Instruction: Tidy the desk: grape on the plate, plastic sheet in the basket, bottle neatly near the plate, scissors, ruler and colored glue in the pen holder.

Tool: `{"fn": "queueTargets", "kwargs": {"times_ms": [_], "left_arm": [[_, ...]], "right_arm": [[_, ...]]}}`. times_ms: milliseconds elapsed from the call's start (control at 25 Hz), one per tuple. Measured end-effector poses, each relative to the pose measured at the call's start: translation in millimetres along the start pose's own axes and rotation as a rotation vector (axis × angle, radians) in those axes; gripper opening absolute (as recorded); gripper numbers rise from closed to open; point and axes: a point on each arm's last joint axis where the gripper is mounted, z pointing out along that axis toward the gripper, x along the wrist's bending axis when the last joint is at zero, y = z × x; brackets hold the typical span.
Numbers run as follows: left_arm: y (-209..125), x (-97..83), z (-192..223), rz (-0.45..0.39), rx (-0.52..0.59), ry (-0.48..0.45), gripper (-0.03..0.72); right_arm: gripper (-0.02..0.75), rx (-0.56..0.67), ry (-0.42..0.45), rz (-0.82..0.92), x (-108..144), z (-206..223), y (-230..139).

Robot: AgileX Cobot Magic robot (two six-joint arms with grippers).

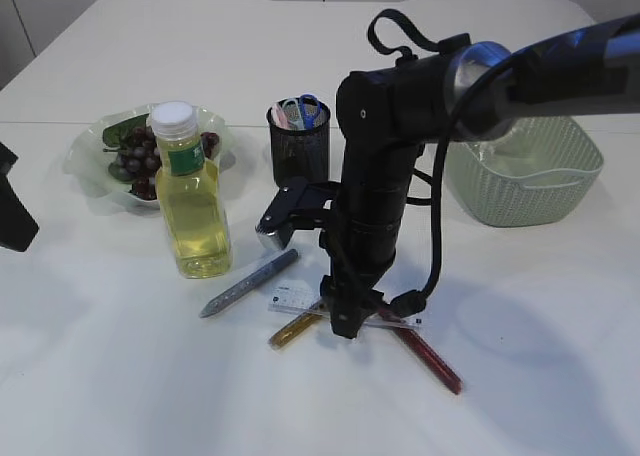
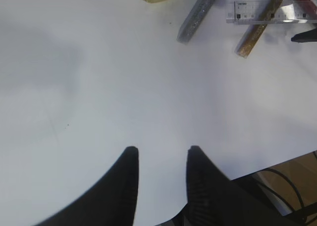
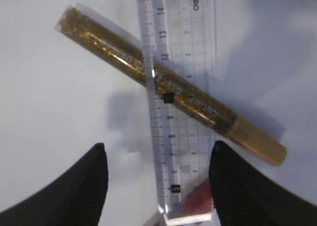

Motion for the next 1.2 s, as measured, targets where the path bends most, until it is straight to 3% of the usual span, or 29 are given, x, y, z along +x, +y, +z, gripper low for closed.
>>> {"fn": "queueTargets", "kwargs": {"times_ms": [760,1200], "left_arm": [[0,0.0,0,0.000,0.000,0.000,0.242],[0,0.0,0,0.000,0.000,0.000,0.242]], "right_arm": [[0.501,0.018,0.018,0.005,-1,13,-1],[0.384,0.018,0.018,0.005,-2,14,-1]]}}
